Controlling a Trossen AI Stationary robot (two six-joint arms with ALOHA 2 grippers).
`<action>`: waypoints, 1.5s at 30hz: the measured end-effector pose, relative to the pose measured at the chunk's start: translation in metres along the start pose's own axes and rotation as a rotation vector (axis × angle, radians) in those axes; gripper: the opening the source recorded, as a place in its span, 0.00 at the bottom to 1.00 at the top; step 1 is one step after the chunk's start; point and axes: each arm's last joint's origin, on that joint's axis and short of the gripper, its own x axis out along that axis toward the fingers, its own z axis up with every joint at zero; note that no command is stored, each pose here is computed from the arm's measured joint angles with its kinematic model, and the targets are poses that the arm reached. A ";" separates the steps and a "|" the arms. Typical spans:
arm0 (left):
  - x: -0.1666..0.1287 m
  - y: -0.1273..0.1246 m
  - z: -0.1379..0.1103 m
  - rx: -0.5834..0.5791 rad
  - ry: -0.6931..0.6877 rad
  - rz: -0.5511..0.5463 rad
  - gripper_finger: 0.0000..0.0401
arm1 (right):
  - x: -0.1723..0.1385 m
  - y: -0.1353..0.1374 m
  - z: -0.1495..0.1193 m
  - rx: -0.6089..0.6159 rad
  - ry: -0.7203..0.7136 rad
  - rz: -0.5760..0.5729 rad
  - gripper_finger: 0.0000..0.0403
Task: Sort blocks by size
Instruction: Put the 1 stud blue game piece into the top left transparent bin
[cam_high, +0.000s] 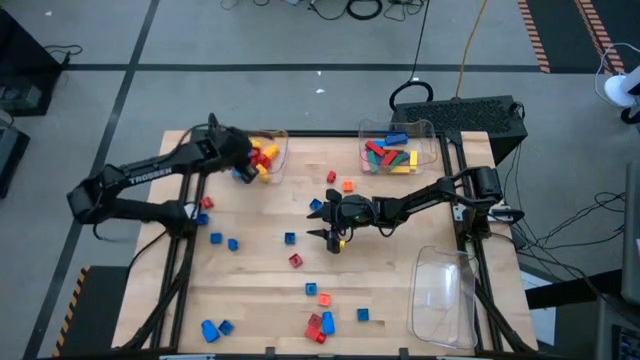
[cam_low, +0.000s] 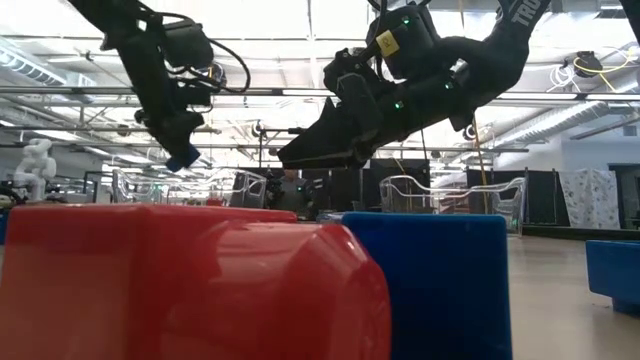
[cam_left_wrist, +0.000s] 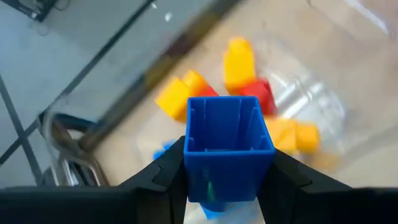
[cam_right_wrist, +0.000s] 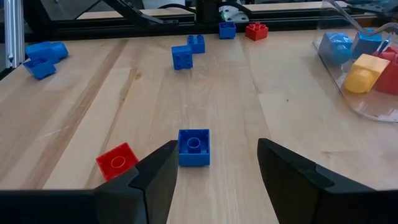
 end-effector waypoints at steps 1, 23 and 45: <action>0.001 0.004 0.003 -0.021 -0.021 0.004 0.36 | 0.000 0.000 0.000 0.000 0.000 0.000 0.52; -0.001 0.018 0.006 -0.121 -0.029 -0.084 0.60 | 0.000 0.000 -0.002 0.010 0.025 -0.003 0.52; -0.130 -0.078 -0.059 0.033 0.250 -0.624 0.52 | 0.000 -0.001 -0.002 0.011 0.021 -0.035 0.52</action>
